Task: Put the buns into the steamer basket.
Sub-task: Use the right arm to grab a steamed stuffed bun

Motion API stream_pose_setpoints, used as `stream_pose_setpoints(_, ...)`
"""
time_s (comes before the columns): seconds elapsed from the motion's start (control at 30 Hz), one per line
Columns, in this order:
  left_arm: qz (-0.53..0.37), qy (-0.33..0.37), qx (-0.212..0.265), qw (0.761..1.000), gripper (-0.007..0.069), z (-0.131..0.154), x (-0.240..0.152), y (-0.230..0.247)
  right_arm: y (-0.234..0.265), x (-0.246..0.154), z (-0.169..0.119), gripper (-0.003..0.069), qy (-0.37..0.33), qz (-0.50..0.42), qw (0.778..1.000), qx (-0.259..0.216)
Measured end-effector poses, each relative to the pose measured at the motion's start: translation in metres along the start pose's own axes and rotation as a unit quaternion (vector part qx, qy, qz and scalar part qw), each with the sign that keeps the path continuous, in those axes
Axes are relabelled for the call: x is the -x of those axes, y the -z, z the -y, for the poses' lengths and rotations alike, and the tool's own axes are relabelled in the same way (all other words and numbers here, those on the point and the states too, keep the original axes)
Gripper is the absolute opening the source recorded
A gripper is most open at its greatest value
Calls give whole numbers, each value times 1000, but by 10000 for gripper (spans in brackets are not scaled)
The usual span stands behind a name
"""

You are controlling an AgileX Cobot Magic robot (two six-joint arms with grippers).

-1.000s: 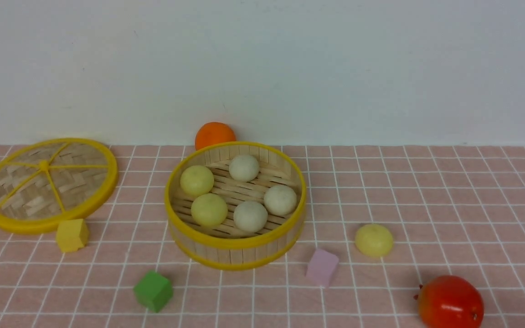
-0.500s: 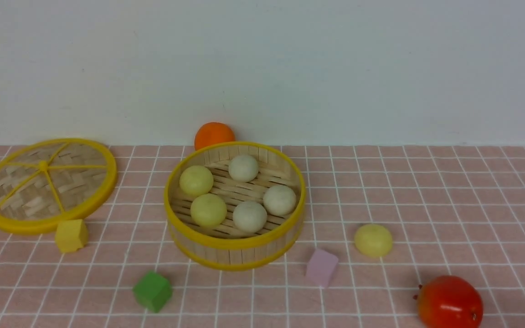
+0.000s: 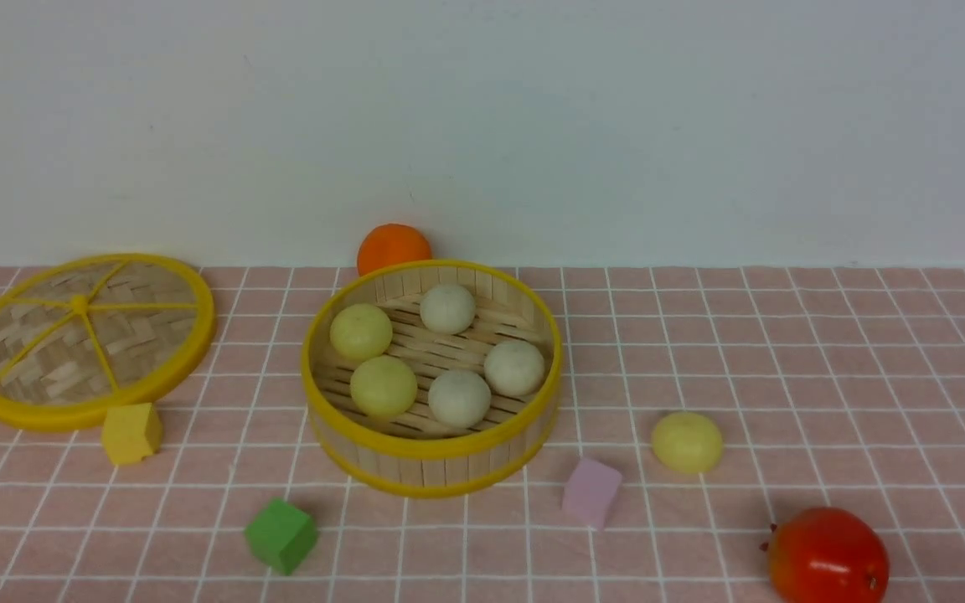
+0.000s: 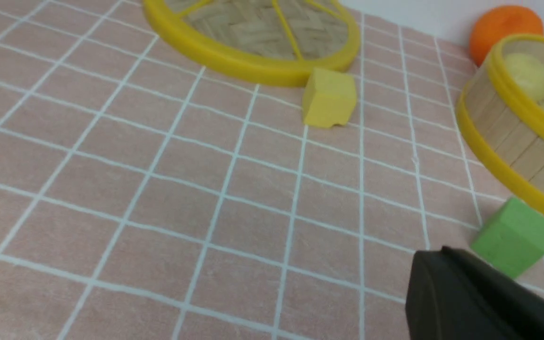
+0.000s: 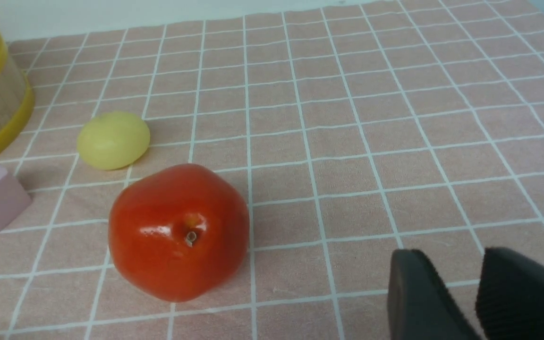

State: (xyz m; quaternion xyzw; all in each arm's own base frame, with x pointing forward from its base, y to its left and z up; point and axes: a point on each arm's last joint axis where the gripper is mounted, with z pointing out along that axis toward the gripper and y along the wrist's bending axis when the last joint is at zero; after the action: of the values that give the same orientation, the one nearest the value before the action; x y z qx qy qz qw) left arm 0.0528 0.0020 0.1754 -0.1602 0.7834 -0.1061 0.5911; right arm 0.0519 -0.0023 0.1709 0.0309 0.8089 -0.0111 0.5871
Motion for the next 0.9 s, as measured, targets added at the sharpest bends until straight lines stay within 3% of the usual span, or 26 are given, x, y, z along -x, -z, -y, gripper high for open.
stream_pose_setpoints(0.7,1,4,-2,1000,13,0,0,0,0,0,0,239,3,1,1000,-1)
stream_pose_setpoints(0.83,1,4,-2,1000,13,0,0,0,0,4,0,239,-8,30,1000,2)
stream_pose_setpoints(0.9,1,4,-2,1000,13,0,0,0,1,17,-1,239,-46,101,994,10)
